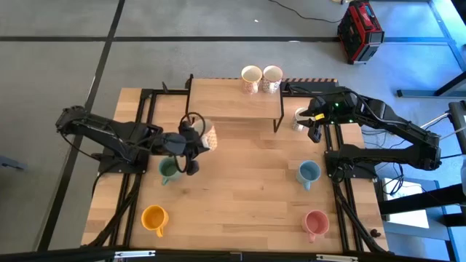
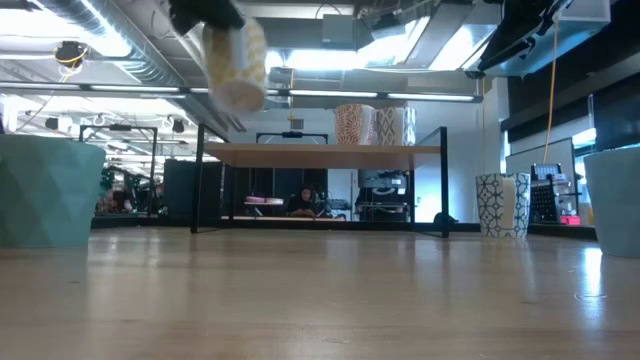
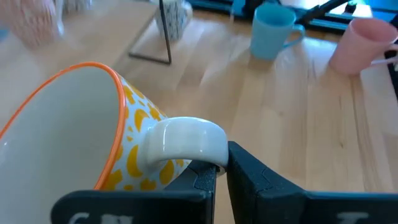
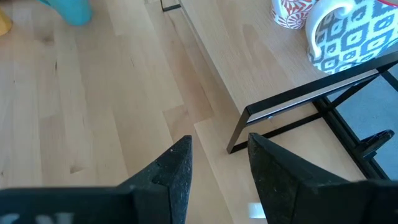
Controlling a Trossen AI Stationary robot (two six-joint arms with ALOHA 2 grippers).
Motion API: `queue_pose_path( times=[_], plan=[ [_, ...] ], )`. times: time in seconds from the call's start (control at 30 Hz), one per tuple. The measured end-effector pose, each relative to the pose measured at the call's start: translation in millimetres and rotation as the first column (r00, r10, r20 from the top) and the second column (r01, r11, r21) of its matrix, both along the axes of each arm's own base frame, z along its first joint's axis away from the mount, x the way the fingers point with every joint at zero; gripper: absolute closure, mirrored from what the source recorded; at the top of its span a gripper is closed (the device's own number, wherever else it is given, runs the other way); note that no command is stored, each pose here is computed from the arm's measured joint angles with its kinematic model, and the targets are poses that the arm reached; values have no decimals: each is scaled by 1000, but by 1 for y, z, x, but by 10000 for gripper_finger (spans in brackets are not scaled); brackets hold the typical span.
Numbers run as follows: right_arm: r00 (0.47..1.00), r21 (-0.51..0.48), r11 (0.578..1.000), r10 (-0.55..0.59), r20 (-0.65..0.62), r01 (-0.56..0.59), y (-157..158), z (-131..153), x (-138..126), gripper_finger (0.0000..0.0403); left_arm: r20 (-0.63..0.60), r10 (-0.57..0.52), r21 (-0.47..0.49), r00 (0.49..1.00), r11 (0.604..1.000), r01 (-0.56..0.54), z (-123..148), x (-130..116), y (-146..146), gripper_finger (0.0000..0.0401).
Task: Place coffee mugs
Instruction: Put the yellow patterned mug on the shelf
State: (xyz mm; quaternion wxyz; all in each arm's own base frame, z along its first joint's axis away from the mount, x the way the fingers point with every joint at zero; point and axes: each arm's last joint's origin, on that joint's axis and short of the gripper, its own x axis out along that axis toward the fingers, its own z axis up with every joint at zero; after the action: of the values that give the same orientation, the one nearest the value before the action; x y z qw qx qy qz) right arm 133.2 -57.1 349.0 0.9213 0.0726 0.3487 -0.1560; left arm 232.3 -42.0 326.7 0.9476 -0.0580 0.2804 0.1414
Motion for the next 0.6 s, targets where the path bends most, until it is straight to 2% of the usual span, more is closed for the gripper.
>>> queue_pose_path(
  times=[0.27, 0.47, 0.6],
  plan=[
    [1000, -5, 1000, 2, 8, -2, 0, 1, 1, 256, 16, 1, 109, 1000, 994, -3, 26, 18, 20, 386],
    [1000, -25, 1000, 13, 1, -13, 0, 1, 1, 256, 18, 41, 175, 999, 984, -43, 38, 23, 50, 386],
    [1000, -52, 998, 23, 15, -22, -1, 2, 2, 256, 2, 58, 220, 998, 974, -57, 36, 29, 75, 386]
  ],
)
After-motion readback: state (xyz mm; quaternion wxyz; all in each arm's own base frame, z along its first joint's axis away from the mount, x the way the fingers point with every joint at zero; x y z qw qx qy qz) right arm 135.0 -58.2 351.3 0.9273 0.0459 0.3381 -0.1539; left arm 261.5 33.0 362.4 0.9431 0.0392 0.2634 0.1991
